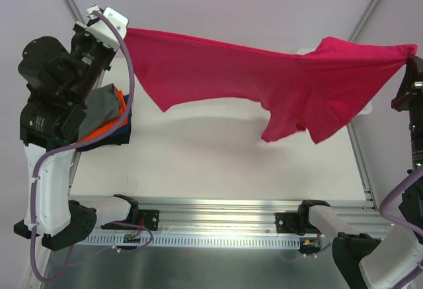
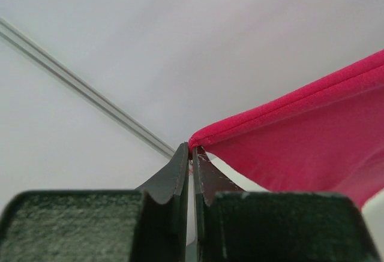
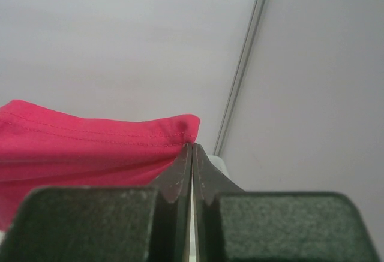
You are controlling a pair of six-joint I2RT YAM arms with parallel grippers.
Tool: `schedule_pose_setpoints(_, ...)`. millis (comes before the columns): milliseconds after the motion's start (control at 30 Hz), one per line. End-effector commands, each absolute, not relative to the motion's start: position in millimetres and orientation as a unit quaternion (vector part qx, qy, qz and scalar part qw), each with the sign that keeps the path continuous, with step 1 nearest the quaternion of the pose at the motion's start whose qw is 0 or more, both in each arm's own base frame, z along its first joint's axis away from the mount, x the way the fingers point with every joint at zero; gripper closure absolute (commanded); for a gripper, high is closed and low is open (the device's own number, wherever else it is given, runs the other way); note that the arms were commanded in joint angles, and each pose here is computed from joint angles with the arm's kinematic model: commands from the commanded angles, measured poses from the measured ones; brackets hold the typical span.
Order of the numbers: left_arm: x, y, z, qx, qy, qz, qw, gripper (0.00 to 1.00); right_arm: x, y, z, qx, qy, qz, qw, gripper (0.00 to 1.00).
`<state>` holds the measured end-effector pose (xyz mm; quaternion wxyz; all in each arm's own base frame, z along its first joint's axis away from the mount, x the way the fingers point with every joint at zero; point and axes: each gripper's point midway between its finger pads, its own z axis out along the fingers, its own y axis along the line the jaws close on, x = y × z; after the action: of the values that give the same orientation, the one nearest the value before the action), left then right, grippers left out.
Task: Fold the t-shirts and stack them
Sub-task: Flatten out the tshirt
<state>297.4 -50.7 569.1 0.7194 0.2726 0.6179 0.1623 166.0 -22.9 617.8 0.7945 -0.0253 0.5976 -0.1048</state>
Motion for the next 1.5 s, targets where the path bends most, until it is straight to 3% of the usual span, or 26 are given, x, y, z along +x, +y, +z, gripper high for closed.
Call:
schedule_pose_setpoints(0,290.5,-37.1,592.2,0.240,0.600,0.184,0.740,1.00,166.6,-41.9,629.5,0.000,0.585,-0.155,0.796,1.00)
schedule_pose_setpoints(167,293.5,-33.1,600.9,0.242,0.593,0.202,0.741,1.00,169.6,-50.7,658.7,-0.011,0.538,-0.208,0.817,1.00)
schedule_pose_setpoints(367,350.8,-42.0,563.2,0.283,0.613,0.217,0.705,1.00,230.1,-57.9,655.1,-0.053,0.543,-0.265,0.795,1.00)
schedule_pose_setpoints(500,418.1,-46.0,500.2,0.310,0.660,0.194,0.656,1.00,301.0,-57.9,612.7,-0.080,0.598,-0.255,0.756,1.00)
schedule_pose_setpoints(667,502.2,-46.3,420.1,0.340,0.708,0.166,0.596,1.00,398.5,-51.3,519.5,-0.132,0.699,-0.215,0.669,1.00)
schedule_pose_setpoints(1000,625.3,-28.3,289.8,0.396,0.742,0.180,0.510,1.00,549.5,-44.5,358.1,-0.196,0.801,-0.204,0.527,1.00)
schedule_pose_setpoints(1233,651.7,-27.7,237.7,0.415,0.751,0.178,0.482,1.00,598.8,-11.5,288.5,-0.241,0.819,-0.196,0.483,1.00)
schedule_pose_setpoints(1467,646.6,-24.7,209.8,0.406,0.773,0.162,0.460,1.00,591.1,16.9,244.1,-0.256,0.842,-0.160,0.447,1.00)
